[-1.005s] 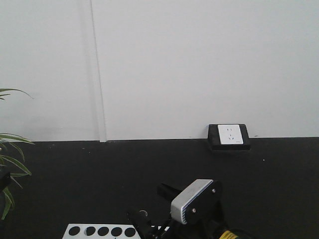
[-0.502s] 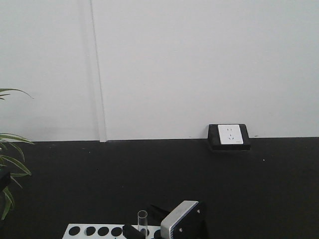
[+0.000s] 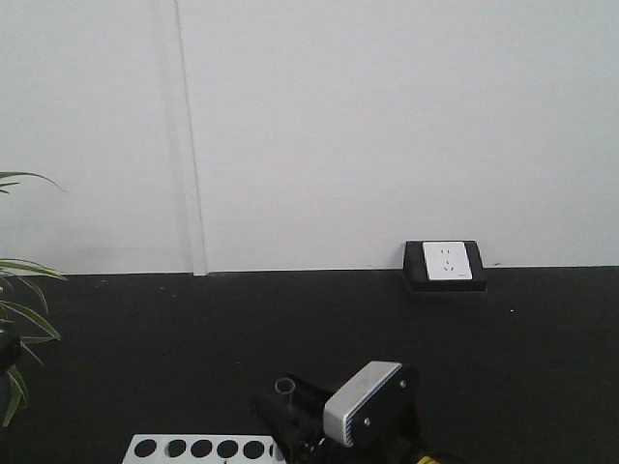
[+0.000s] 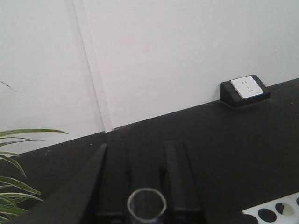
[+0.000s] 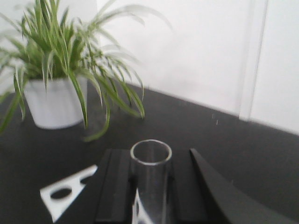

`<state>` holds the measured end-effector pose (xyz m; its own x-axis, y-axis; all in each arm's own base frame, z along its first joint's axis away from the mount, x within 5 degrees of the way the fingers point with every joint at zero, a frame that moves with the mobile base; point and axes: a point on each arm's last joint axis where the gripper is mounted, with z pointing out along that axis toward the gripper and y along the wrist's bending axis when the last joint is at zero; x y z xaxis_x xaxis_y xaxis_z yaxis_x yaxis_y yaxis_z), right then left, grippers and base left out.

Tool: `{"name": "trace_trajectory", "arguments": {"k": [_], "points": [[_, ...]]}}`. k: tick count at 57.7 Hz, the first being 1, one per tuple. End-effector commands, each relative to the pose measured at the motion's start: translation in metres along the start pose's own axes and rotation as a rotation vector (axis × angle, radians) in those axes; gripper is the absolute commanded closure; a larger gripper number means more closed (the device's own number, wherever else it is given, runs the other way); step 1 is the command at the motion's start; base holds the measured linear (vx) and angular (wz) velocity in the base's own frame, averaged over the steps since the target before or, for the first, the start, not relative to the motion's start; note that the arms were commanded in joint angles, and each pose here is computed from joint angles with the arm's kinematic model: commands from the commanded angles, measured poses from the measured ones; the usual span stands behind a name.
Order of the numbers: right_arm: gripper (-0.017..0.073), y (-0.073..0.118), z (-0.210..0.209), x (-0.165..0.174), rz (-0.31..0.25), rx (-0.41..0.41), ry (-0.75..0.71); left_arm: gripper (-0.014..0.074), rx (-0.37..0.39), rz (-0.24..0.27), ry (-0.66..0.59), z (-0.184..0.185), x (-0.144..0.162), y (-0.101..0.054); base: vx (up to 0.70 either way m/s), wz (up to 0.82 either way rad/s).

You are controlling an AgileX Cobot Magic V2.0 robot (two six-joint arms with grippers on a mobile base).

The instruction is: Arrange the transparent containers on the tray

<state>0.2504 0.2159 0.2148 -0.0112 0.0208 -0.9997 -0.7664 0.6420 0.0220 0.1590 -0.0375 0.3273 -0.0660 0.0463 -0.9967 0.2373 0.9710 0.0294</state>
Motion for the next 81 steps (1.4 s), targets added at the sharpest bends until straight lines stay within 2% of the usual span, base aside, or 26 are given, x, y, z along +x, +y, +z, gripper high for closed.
{"name": "trace_trajectory", "arguments": {"k": [1, 14, 22, 30, 37, 40, 49, 81], "points": [[0.0572, 0.004, -0.012, -0.055, -0.034, -0.004, -0.193, 0.06, 0.02, -0.02, -0.096, -0.002, -0.016, -0.002, 0.0, 0.0], [0.0572, 0.012, -0.06, -0.122, -0.083, 0.051, -0.23, 0.06, 0.004, -0.02, -0.007, -0.001, -0.006, -0.001, 0.0, 0.0], [0.0572, 0.014, -0.094, -0.142, -0.094, 0.118, -0.131, 0.06, -0.007, -0.021, 0.045, -0.001, -0.001, 0.0, 0.0, 0.0], [0.0572, 0.014, -0.125, -0.145, -0.091, 0.191, 0.023, 0.06, -0.01, -0.024, 0.099, -0.005, 0.003, 0.0, 0.0, 0.0], [0.0572, 0.014, -0.143, -0.146, -0.089, 0.231, 0.107, 0.06, -0.004, -0.076, 0.084, -0.018, -0.001, -0.002, 0.0, 0.0], [0.0572, 0.014, -0.147, -0.147, -0.093, 0.236, 0.109, 0.06, 0.004, -0.094, 0.046, -0.027, -0.006, -0.002, 0.0, 0.0], [0.0572, 0.015, -0.149, -0.15, -0.105, 0.233, 0.091, 0.06, 0.009, -0.095, -0.02, -0.042, -0.014, -0.002, 0.0, 0.0], [0.0572, 0.015, -0.149, -0.15, -0.105, 0.233, 0.093, 0.06, 0.004, -0.095, 0.006, -0.042, -0.011, -0.002, 0.0, 0.0]]}}
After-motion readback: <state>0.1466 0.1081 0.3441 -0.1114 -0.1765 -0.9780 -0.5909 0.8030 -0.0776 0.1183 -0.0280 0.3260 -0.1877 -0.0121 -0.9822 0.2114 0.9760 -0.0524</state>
